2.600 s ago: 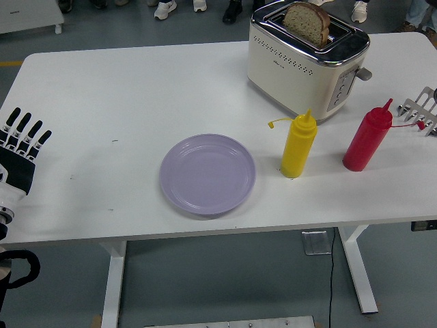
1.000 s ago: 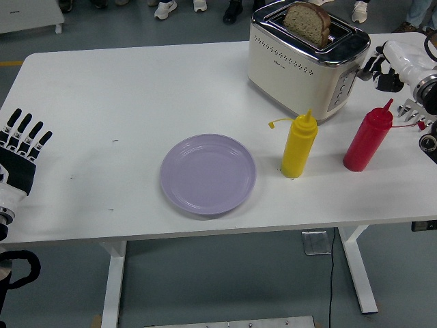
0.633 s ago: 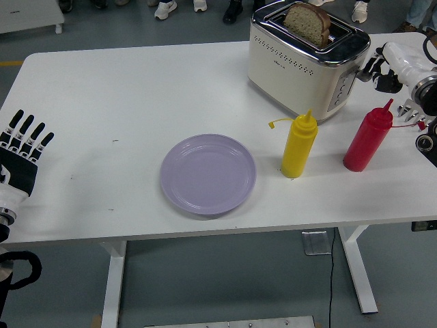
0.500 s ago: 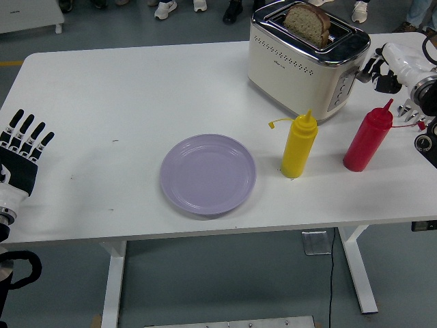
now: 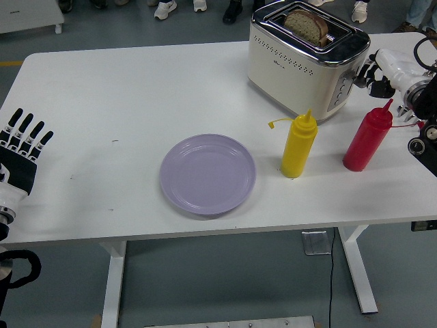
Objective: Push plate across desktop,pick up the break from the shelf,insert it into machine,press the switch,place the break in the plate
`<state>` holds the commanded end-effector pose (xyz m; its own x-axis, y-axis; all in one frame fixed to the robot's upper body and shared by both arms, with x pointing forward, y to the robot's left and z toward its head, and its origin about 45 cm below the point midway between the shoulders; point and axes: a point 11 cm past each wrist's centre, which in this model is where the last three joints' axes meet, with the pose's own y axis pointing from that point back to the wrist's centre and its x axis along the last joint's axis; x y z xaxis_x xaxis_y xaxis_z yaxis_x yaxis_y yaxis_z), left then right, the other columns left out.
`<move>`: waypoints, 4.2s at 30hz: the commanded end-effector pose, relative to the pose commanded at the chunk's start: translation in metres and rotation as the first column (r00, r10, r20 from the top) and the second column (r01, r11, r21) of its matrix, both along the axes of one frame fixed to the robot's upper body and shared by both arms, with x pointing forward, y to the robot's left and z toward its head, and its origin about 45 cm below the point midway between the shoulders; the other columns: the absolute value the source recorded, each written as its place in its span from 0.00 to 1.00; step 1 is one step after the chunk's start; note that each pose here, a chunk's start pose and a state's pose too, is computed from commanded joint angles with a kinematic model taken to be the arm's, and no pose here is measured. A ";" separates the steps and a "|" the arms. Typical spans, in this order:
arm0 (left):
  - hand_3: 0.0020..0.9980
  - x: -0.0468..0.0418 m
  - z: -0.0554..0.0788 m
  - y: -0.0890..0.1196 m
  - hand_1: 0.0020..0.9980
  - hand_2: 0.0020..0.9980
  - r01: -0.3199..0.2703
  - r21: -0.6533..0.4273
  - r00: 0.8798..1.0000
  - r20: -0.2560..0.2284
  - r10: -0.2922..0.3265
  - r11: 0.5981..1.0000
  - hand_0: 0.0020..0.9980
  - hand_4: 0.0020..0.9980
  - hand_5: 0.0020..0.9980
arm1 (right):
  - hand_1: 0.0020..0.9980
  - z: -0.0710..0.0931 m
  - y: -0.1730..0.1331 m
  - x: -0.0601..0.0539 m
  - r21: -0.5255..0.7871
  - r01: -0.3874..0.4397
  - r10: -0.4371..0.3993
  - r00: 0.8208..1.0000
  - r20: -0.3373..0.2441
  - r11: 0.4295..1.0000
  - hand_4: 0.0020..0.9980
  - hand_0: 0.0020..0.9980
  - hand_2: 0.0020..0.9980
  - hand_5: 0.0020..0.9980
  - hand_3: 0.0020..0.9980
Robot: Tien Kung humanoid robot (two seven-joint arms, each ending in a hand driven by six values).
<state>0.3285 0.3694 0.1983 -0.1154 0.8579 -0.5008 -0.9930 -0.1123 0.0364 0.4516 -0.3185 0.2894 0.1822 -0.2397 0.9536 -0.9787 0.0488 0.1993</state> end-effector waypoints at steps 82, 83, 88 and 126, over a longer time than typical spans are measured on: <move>0.86 0.0006 0.001 0.004 0.85 0.91 -0.005 0.006 1.000 -0.002 0.005 1.000 0.80 0.62 1.00 | 0.78 0.102 0.061 0.062 0.202 -0.067 0.029 0.983 0.184 0.977 0.77 0.80 0.83 0.46 0.86; 0.86 0.0007 0.001 0.004 0.85 0.91 -0.006 0.006 1.000 -0.002 0.006 1.000 0.80 0.62 1.00 | 0.78 0.101 0.064 0.063 0.196 -0.066 0.030 0.983 0.179 0.978 0.77 0.80 0.83 0.46 0.86; 0.86 0.0008 0.001 0.004 0.85 0.91 -0.006 0.006 1.000 -0.001 0.006 1.000 0.80 0.62 1.00 | 0.76 0.095 0.070 0.070 0.172 -0.050 0.024 0.988 0.152 0.984 0.76 0.78 0.81 0.46 0.84; 0.86 0.0012 0.000 0.004 0.85 0.91 -0.001 0.009 1.000 -0.004 0.002 1.000 0.80 0.62 1.00 | 0.55 0.078 0.108 0.094 -0.032 -0.009 0.011 0.997 0.076 0.999 0.65 0.47 0.59 0.33 0.70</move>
<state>0.3297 0.3731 0.1984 -0.1187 0.8624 -0.4921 -0.9927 -0.1142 0.0394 0.5456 -0.2102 0.3670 0.1108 -0.2080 0.9718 -0.9915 0.0438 0.1224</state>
